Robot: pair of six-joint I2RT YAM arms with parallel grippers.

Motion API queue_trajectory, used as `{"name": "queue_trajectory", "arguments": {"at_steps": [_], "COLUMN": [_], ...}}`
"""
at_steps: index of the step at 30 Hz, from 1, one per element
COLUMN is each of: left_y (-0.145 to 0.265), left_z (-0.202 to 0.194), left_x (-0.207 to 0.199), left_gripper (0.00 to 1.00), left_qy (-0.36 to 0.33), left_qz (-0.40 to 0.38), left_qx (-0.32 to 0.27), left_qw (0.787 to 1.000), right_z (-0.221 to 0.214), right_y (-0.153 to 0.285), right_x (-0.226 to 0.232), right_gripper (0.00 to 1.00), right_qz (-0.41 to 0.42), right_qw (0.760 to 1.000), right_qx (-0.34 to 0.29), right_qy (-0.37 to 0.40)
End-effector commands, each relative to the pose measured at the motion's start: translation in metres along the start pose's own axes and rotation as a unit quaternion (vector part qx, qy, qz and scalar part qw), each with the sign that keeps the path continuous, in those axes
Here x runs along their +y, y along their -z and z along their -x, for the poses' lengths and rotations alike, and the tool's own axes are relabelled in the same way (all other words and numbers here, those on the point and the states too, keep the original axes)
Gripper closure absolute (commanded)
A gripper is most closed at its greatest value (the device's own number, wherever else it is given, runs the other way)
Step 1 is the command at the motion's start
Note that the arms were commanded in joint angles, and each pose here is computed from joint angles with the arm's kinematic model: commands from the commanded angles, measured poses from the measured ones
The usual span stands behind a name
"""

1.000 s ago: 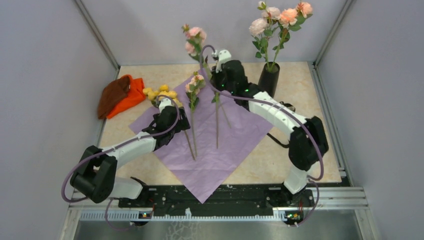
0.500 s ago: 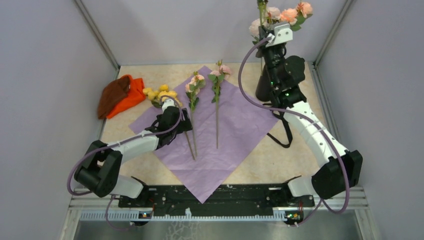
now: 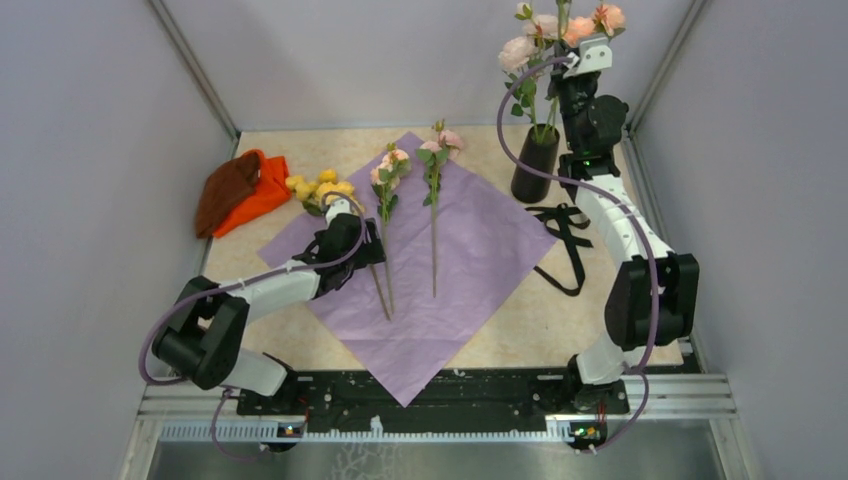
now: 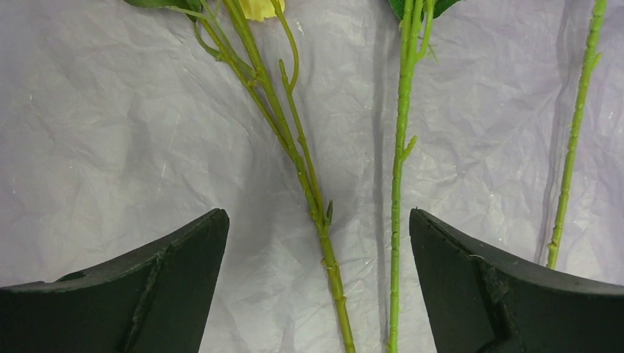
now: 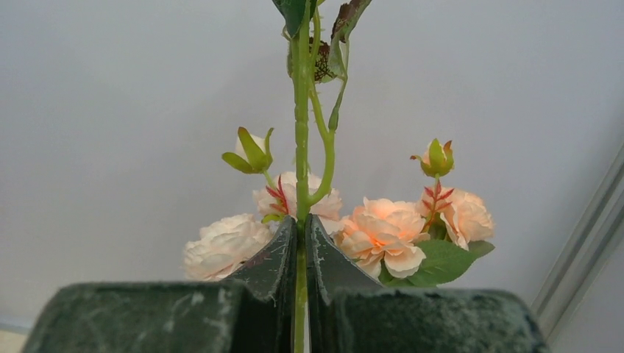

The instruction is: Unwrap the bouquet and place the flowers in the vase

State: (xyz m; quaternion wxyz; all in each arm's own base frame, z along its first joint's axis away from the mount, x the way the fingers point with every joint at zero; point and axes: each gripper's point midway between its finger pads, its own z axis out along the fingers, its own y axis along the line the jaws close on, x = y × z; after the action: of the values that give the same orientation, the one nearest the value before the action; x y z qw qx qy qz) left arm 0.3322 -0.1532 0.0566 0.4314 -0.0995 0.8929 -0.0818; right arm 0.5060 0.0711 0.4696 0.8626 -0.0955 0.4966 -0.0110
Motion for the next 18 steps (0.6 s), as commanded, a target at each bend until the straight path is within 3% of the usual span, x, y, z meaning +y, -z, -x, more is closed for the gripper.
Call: {"name": "queue_trajectory", "arguments": {"at_steps": [1,6,18], "left_y": [-0.004,-0.004,-0.005], "left_z": [0.006,0.007,0.001], "left_x": [-0.004,-0.005,-0.006], "left_gripper": [0.01,0.01,0.01], "left_qy": [0.002,-0.001,0.000], "left_qz": [0.001,0.000,-0.008], "left_qx": [-0.006,-0.006,-0.003], "left_qw": [1.000,1.000,1.000], "right_z": [0.034,-0.009,-0.063], "right_y": [-0.014,-0.012,-0.002], "right_x": [-0.001,0.001,0.004], "right_gripper": [1.00,1.00,1.00], "right_qz": [0.013,0.018,0.006], "right_qw": [0.998,0.999,0.998], "right_qx": [-0.065,-0.031,0.026], "right_qy": [-0.023,-0.036,-0.053]}}
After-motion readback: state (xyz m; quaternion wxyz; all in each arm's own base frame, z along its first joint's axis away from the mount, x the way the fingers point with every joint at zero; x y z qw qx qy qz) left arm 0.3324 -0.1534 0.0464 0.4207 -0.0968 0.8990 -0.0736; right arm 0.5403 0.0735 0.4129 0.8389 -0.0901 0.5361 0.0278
